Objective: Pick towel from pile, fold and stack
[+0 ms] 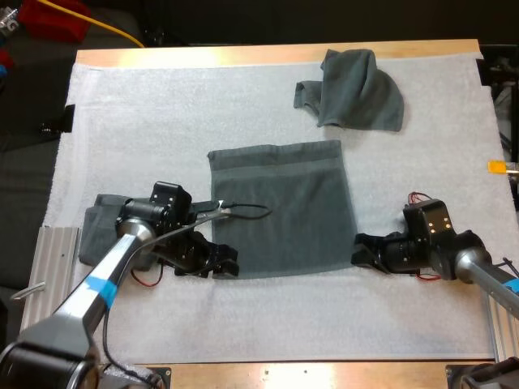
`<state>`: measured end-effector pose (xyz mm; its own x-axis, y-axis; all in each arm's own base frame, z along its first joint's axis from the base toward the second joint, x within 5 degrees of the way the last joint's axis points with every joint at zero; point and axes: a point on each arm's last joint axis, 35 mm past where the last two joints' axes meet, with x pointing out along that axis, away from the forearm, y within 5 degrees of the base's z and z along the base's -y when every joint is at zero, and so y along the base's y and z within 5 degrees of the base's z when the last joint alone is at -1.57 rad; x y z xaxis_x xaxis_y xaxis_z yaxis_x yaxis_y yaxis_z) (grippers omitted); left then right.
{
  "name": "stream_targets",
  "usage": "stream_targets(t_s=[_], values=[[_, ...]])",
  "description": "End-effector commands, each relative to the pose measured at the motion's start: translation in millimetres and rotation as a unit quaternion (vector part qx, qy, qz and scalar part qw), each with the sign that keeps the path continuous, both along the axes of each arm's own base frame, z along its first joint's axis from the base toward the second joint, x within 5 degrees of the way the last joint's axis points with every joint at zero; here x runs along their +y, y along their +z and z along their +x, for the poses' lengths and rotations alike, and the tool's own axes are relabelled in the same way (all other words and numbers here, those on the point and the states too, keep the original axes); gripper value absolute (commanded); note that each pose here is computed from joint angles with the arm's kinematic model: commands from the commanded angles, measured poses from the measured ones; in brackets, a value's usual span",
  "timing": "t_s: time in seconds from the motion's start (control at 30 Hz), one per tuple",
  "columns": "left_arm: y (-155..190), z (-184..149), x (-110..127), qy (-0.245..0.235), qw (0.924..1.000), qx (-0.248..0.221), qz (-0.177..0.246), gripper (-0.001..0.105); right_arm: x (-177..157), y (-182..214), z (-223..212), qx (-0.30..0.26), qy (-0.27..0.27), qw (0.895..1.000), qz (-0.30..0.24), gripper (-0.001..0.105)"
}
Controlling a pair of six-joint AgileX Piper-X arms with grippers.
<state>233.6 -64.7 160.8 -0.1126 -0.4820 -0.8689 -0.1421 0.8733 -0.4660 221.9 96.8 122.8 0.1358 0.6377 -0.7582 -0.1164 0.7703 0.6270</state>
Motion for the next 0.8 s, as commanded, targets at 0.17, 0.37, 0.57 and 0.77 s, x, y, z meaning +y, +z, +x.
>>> stream_targets(t_s=[0.17, 0.37, 0.57, 0.77], values=[[-14, 4, -3, 0.001, 0.9998, 0.018, -0.006, 0.064, 1, -1, -1, 0.004, 0.009, 1.000, 0.005, 0.000], [-15, 8, -3, 0.001, 1.0000, 0.002, -0.009, 0.064, 1, -1, -1, 0.004, 0.009, 1.000, 0.005, 0.000], [-15, 10, -4, 0.011, 0.9999, -0.002, -0.010, 0.064, 1, -1, -1, 0.004, 0.009, 1.000, 0.006, 0.000], [-15, 10, -3, 0.018, 0.9998, 0.001, -0.003, 0.064, 1, 0, -1, 0.005, 0.010, 1.000, 0.009, 0.000]])
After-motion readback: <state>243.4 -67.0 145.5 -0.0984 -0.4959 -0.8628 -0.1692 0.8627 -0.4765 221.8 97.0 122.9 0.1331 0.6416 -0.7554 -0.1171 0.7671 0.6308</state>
